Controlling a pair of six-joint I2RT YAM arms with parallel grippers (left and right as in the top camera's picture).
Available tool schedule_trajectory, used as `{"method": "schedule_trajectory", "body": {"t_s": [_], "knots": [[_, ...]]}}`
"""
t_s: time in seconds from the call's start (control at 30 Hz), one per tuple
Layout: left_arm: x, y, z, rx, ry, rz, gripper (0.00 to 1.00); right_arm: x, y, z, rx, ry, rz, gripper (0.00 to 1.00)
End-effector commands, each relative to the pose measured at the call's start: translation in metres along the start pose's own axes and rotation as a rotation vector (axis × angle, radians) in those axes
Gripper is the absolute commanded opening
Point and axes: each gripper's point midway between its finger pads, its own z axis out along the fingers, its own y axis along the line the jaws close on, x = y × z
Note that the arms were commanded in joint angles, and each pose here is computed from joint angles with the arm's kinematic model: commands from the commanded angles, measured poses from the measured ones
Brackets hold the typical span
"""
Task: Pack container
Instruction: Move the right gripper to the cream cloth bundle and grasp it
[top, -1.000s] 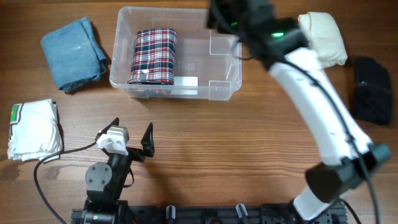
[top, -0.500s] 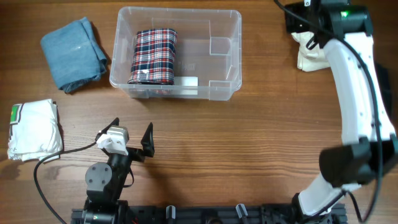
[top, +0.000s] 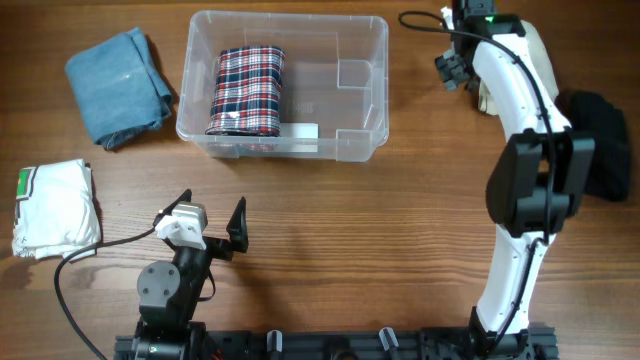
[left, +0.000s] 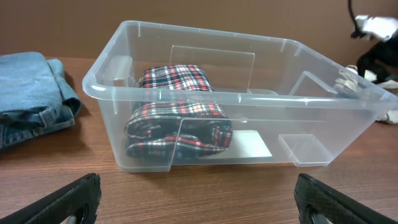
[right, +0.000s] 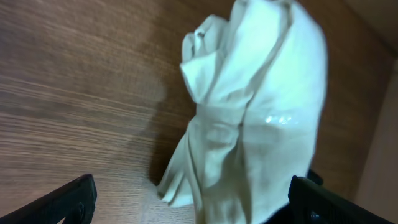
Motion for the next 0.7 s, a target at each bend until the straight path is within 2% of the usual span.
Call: {"method": "schedule_trajectory", "body": {"t_s": [0.0, 0.2, 0.47, 0.67], "knots": [[0.003, 0.000, 0.000, 0.001, 0.005, -0.001, 1.00, 0.013, 0.001, 0.026, 0.082, 0.091, -0.051, 1.00], [0.003, 0.000, 0.000, 0.001, 0.005, -0.001, 1.00, 0.021, -0.007, 0.048, 0.208, 0.151, -0.035, 1.00], [0.003, 0.000, 0.000, 0.001, 0.005, -0.001, 1.00, 0.033, -0.006, 0.079, 0.235, 0.196, -0.035, 1.00], [0.003, 0.000, 0.000, 0.001, 0.005, -0.001, 1.00, 0.035, -0.028, 0.089, 0.275, 0.184, 0.025, 1.00]]}}
